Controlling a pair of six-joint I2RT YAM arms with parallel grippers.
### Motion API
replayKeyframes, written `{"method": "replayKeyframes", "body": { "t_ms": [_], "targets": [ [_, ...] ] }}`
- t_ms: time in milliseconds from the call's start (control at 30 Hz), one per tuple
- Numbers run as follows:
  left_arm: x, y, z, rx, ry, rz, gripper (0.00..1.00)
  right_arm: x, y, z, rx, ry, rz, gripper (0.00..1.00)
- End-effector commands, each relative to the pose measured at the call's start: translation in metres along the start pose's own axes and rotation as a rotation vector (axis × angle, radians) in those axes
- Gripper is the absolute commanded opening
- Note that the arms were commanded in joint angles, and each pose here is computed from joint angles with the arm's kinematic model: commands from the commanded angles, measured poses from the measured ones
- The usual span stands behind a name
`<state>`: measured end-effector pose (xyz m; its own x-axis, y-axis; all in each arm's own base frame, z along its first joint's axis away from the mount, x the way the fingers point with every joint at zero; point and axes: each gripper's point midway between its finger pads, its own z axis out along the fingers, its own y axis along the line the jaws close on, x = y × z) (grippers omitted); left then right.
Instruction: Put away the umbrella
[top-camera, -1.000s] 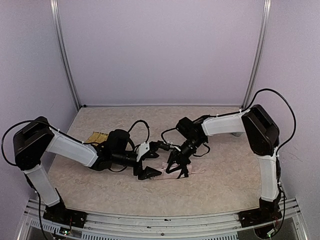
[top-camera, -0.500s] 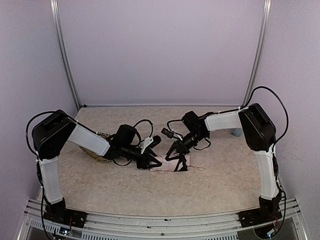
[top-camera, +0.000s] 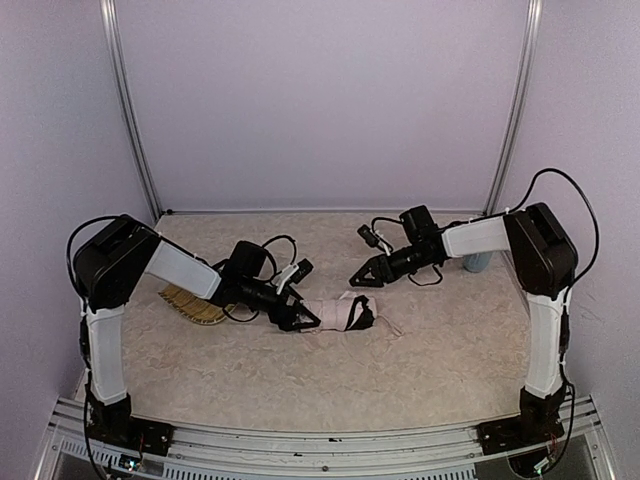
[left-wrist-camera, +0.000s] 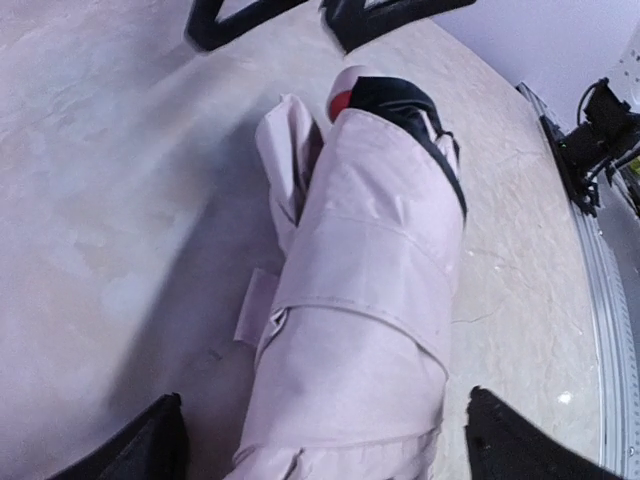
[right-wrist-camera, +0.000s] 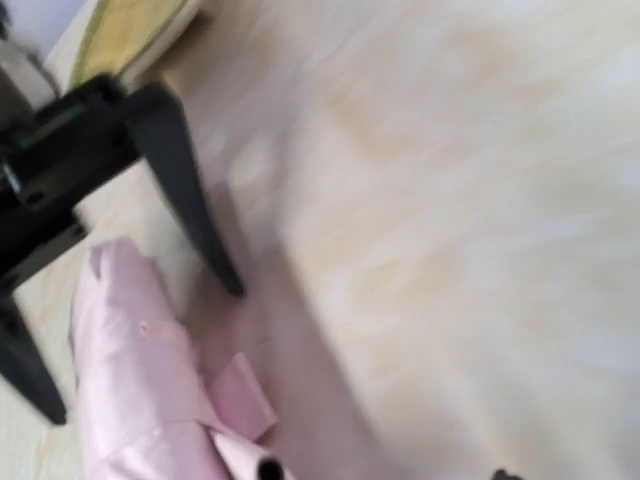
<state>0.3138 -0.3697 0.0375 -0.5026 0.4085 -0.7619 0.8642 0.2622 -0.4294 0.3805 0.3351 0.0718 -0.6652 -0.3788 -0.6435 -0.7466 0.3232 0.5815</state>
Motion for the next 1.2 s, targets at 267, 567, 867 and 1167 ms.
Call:
{"method": "replayKeyframes", "body": {
  "t_ms": [267,567,867,1167],
  "targets": [
    [-0.051,-0.018,-0.057,-0.068,-0.137,0.178,0.99,-0.066,0.006,-0.112,0.366,-0.325,-0.122,1.0],
    [-0.089,-0.002,-0.123,-0.352,-0.263,0.216,0.99,-0.047,0.018,-0.183,0.614,-0.451,-0.175,1.0],
    [-0.086,0.05,-0.303,-1.143,-0.581,0.016,0.99,0.005,0.016,-0.267,0.965,-0.675,-0.129,1.0],
    [-0.011,0.092,-0.378,-1.388,-0.624,-0.283,0.99,0.054,0.008,-0.285,1.091,-0.772,-0.005,1.0]
  ]
}}
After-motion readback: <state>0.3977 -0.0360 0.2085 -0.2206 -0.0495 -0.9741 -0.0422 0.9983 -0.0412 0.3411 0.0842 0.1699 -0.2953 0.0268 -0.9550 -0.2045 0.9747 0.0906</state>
